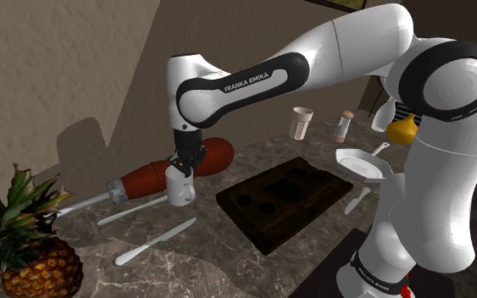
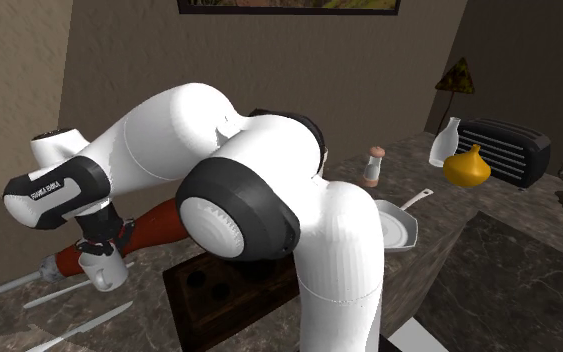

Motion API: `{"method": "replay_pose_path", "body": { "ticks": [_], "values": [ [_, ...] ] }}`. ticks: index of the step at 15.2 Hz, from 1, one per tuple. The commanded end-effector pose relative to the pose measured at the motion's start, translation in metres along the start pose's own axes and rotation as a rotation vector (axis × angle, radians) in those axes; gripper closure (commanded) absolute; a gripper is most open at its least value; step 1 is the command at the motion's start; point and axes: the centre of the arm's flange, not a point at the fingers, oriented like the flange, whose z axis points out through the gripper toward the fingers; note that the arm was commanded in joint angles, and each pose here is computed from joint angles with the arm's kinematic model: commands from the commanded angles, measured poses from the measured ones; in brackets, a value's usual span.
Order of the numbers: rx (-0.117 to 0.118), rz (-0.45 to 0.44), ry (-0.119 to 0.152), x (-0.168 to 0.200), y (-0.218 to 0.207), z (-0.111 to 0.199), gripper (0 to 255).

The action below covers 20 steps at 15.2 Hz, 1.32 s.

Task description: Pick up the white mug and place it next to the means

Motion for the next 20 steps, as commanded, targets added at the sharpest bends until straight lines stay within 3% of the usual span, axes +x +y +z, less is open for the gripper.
{"method": "replay_pose_path", "body": {
  "ticks": [1, 9, 17, 18, 20],
  "values": [
    [0.0, 0.0, 0.001, 0.0, 0.001, 0.011, 255],
    [0.0, 0.0, 0.001, 0.002, 0.001, 0.054, 255],
    [0.0, 0.0, 0.001, 0.002, 0.001, 0.054, 255],
    [0.0, 0.0, 0.001, 0.002, 0.001, 0.054, 0],
    [0.0, 0.0, 0.001, 0.002, 0.001, 0.054, 0]
  ]
}}
